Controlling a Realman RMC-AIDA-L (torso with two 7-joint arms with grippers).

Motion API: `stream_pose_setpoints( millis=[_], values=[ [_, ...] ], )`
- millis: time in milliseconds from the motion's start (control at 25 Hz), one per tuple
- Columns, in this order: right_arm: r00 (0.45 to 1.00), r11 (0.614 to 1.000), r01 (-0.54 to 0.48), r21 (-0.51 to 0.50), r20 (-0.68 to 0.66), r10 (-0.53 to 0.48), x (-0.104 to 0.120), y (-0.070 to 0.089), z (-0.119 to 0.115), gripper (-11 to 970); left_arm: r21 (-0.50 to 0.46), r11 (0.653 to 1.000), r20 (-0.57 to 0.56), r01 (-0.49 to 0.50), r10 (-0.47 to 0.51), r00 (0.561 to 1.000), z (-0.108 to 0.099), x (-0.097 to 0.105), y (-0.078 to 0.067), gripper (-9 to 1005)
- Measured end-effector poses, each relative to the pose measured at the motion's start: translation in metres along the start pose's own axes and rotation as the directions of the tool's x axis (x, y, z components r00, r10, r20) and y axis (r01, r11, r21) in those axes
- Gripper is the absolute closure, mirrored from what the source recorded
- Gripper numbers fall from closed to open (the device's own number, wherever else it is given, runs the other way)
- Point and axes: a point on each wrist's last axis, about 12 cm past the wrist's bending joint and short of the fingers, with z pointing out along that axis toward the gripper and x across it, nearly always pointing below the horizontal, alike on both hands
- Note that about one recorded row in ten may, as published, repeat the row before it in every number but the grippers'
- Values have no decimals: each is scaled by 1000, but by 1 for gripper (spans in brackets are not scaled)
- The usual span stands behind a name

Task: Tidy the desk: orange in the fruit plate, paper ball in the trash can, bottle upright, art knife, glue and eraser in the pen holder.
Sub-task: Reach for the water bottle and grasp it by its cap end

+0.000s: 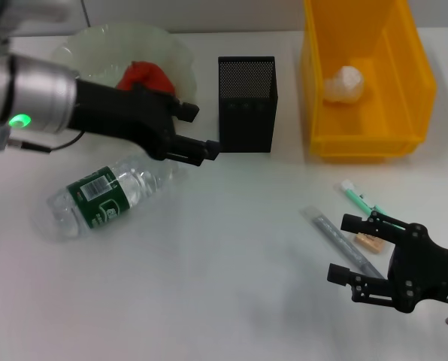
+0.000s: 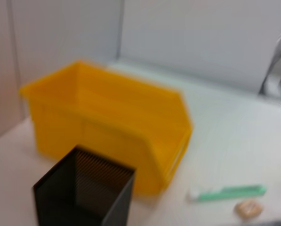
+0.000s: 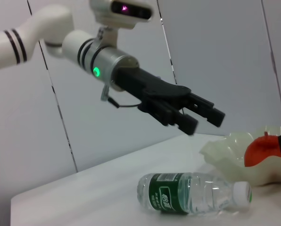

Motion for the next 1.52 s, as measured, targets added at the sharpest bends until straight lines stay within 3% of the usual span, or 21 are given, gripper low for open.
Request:
stream_pose_setpoints(
  millis=[120,160,320,680,1000,1520],
  values=[
    [1000,1000,-4,-2,3,4,0,0,2,128,-39,998,-190,-43,35,981,19,-23,-2,246],
    [1000,1000,-6,-5,4,6,0,0,2,128,-39,998,-190,-43,35,981,19,-23,-2,247],
    [1000,1000,-16,-17,7,16,1,1,6,127,-145,979,-397,-143,75,915,54,-33,-5,248],
    [1000,1000,-19,-18,5,19,2,2,6,128,-236,953,-464,-191,63,884,70,-30,-6,251],
    [1000,999,-27,-27,10,27,2,2,9,127,-239,957,-505,-165,23,863,73,-15,-1,254],
    [999,999,-42,-19,3,42,4,2,13,127,-247,949,-505,-195,46,862,83,-13,3,259]
  ],
)
